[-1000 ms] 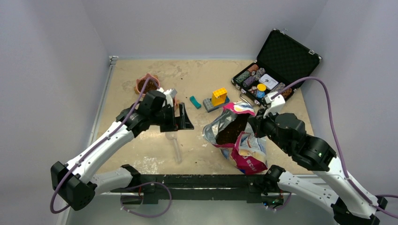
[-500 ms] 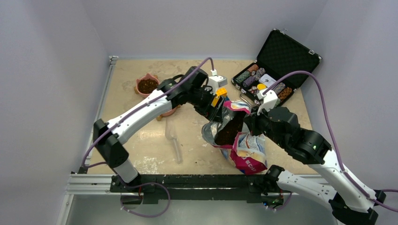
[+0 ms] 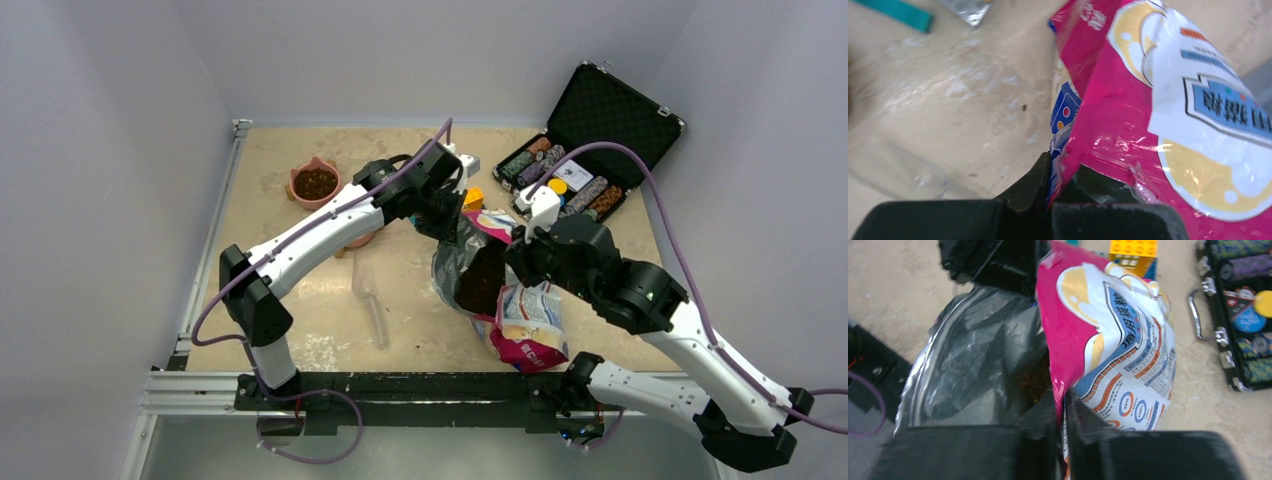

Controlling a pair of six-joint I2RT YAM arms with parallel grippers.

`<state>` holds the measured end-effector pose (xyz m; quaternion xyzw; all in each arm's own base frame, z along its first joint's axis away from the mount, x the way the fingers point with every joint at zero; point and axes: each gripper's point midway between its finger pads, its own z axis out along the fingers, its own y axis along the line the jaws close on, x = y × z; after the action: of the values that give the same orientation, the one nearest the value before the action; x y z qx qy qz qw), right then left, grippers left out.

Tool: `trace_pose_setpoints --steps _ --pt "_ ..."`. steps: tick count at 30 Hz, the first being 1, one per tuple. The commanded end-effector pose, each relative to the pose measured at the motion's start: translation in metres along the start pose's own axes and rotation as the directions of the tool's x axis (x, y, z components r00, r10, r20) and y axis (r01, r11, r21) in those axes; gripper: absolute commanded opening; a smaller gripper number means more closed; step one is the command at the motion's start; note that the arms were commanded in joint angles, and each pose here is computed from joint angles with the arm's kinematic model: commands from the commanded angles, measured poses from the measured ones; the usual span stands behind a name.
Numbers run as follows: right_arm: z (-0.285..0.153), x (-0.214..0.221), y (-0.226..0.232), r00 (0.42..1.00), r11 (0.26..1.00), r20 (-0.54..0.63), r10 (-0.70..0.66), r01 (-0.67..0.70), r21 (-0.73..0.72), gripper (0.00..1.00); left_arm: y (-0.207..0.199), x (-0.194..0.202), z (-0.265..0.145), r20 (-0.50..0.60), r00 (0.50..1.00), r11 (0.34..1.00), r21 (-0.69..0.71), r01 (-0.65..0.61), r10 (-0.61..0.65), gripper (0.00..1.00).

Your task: Serve the pet food

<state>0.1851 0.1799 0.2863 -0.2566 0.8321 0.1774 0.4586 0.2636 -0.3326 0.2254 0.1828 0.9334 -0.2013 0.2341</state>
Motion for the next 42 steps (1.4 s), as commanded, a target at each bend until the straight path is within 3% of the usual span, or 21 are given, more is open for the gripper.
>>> trace_pose_setpoints --steps 1,2,7,11,22,24,27,31,32,34,36,40,42 --pt "0.002 -0.016 0.031 0.989 0.976 -0.025 -0.149 0.143 -0.165 0.68 0.077 -0.050 -0.117 0.441 0.881 0.904 -0.284 0.319 -0.172 0.00" --pt "0.003 -0.017 0.037 0.985 0.969 -0.028 -0.168 0.160 -0.187 0.78 0.080 -0.047 -0.125 0.462 0.865 0.892 -0.284 0.353 -0.195 0.00" --pt "-0.011 -0.015 0.070 0.980 0.931 0.001 -0.197 0.188 -0.314 0.87 0.075 -0.036 -0.130 0.470 0.817 0.857 -0.210 0.470 -0.333 0.00" --pt "-0.022 0.001 0.079 0.977 0.903 0.039 -0.211 0.210 -0.375 0.91 0.063 -0.043 -0.117 0.453 0.807 0.858 -0.155 0.490 -0.379 0.00" --pt "-0.014 0.018 0.069 0.978 0.921 0.070 -0.196 0.209 -0.328 0.95 0.055 -0.047 -0.115 0.444 0.791 0.850 -0.114 0.515 -0.420 0.00" --pt "-0.004 0.019 0.069 0.971 0.918 0.084 -0.224 0.239 -0.315 0.94 0.056 -0.047 -0.120 0.454 0.786 0.849 -0.112 0.517 -0.419 0.00" --pt "0.010 0.010 0.067 0.963 0.924 0.110 -0.246 0.268 -0.273 0.83 0.060 -0.045 -0.126 0.467 0.777 0.839 -0.121 0.530 -0.423 0.00" --pt "0.015 -0.007 0.052 0.963 0.952 0.115 -0.245 0.262 -0.157 0.52 0.069 -0.042 -0.130 0.471 0.767 0.826 -0.131 0.549 -0.435 0.00" --pt "0.014 -0.007 0.047 0.964 0.958 0.110 -0.242 0.255 -0.134 0.40 0.070 -0.041 -0.130 0.451 0.768 0.823 -0.119 0.556 -0.454 0.03" --pt "0.011 -0.002 0.042 0.965 0.960 0.100 -0.243 0.254 -0.116 0.19 0.068 -0.036 -0.130 0.372 0.756 0.799 -0.061 0.599 -0.538 0.28" --pt "0.006 0.003 0.042 0.965 0.957 0.094 -0.246 0.257 -0.133 0.07 0.068 -0.029 -0.134 0.304 0.720 0.751 -0.024 0.660 -0.624 0.50" --pt "-0.003 0.000 0.052 0.968 0.950 0.110 -0.224 0.243 -0.199 0.00 0.062 -0.019 -0.148 0.259 0.630 0.660 0.043 0.750 -0.732 0.93" --pt "-0.003 -0.003 0.056 0.975 0.954 0.101 -0.199 0.216 -0.209 0.00 0.051 -0.021 -0.150 0.222 0.584 0.614 0.100 0.783 -0.781 0.98"
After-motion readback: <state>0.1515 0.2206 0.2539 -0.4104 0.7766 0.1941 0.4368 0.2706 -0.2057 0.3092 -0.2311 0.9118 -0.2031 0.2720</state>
